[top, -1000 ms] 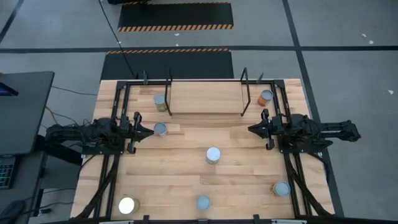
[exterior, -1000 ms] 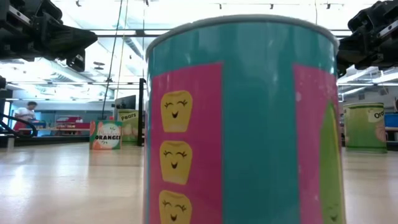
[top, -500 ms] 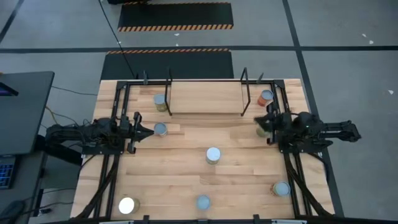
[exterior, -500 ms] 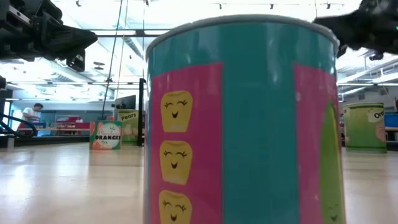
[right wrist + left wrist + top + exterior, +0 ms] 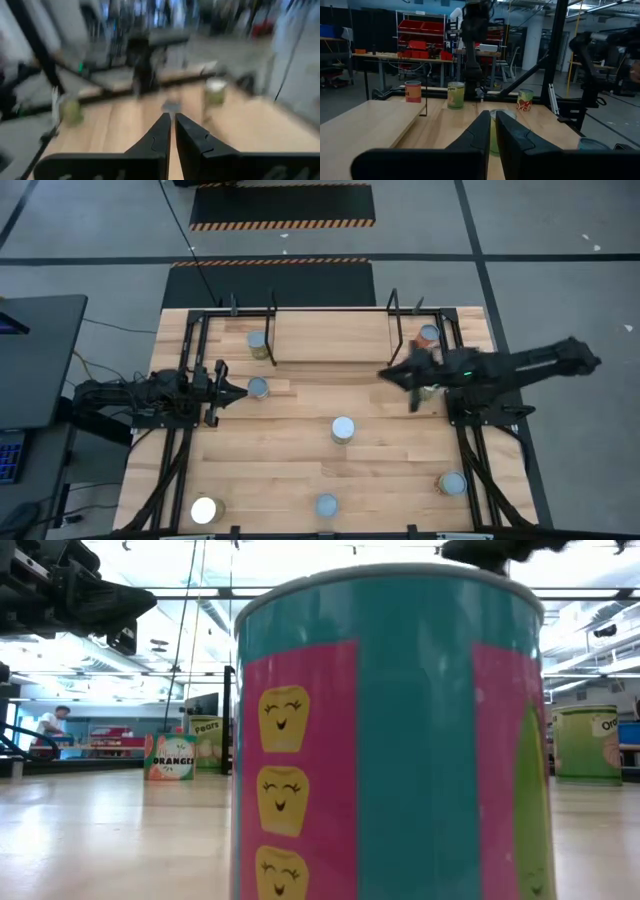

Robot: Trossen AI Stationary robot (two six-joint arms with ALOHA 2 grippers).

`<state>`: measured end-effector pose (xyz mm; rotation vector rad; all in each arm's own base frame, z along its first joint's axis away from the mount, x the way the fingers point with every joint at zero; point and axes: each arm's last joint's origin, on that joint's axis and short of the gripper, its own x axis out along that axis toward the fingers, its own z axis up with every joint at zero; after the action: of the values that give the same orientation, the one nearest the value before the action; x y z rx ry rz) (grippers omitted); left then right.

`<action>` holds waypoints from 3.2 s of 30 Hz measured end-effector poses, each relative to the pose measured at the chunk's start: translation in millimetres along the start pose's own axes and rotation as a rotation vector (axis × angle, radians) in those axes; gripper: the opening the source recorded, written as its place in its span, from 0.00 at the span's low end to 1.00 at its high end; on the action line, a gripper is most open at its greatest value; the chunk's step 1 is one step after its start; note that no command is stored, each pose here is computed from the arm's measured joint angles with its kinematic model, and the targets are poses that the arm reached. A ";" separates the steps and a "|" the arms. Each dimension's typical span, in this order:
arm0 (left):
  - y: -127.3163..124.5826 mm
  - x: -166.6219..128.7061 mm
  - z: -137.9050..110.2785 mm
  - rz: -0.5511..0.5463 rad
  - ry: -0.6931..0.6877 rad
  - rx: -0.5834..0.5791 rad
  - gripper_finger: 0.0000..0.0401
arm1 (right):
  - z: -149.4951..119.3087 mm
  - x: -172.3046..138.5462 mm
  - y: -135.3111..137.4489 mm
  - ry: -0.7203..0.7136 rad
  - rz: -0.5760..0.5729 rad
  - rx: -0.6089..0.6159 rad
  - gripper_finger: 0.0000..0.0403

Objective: Pick and place cans onto a shelf
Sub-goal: Put the bottom canned pears on the shelf

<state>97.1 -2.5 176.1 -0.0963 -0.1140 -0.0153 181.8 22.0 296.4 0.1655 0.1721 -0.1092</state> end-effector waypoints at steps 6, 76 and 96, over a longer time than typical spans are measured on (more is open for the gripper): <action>0.0 0.0 0.1 0.000 0.000 0.000 0.09 | 26.3 60.8 47.0 0.241 0.090 -0.166 0.11; 2.5 -0.7 10.4 0.093 -0.115 -0.022 0.09 | 25.9 182.5 10.4 0.831 0.200 -0.340 0.77; 1.3 35.6 131.7 0.485 -0.093 -0.084 0.09 | 38.9 189.1 -178.2 0.837 0.109 -0.415 0.78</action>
<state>117.6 11.3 310.3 -0.2063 -0.1805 0.4689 351.5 -177.2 272.8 -0.2052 1.0103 0.1125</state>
